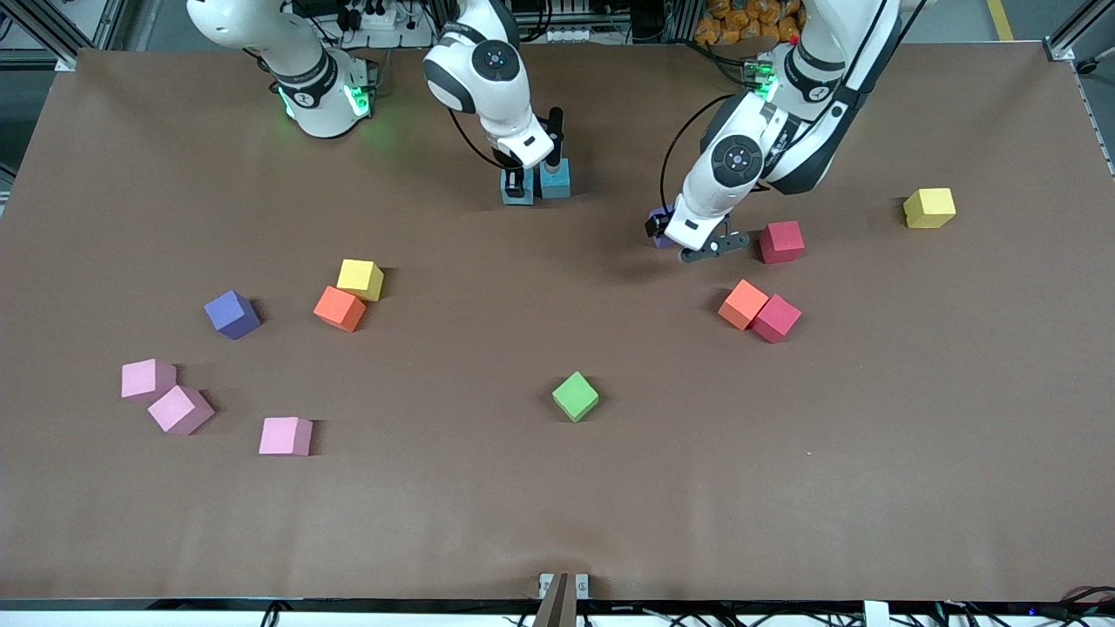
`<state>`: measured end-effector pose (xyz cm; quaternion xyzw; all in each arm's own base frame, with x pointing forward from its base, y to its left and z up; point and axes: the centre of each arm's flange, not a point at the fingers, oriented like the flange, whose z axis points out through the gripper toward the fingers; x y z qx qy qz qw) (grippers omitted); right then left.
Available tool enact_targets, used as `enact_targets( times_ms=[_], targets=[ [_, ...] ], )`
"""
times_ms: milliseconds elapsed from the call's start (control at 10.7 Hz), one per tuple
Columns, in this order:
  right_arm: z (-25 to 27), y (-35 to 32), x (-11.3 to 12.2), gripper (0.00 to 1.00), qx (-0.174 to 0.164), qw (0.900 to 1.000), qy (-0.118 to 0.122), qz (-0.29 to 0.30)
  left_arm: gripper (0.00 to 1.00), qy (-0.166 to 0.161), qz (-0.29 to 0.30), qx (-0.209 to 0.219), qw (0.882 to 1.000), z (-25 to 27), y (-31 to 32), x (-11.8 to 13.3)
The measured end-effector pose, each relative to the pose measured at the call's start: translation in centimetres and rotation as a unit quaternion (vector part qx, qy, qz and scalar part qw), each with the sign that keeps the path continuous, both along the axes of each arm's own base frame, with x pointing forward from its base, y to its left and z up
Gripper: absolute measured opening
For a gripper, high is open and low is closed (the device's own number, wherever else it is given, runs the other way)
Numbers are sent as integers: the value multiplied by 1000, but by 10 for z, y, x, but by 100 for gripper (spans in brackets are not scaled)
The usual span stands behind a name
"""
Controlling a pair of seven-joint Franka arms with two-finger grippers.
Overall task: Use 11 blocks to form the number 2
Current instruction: 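Carry the cyan cube with the right gripper while the left gripper grasps purple, then place the cyan cube beside the other cyan cube with the right gripper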
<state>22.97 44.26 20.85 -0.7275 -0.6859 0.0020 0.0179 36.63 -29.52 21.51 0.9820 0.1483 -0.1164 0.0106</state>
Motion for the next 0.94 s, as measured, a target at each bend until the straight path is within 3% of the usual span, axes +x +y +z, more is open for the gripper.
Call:
enact_targets(
  times_ms=[938],
  targets=[
    [-5,9,-13,53,9,1000,-8,-15,100,8,15,-10,1000,-10,-5,-9]
  ],
)
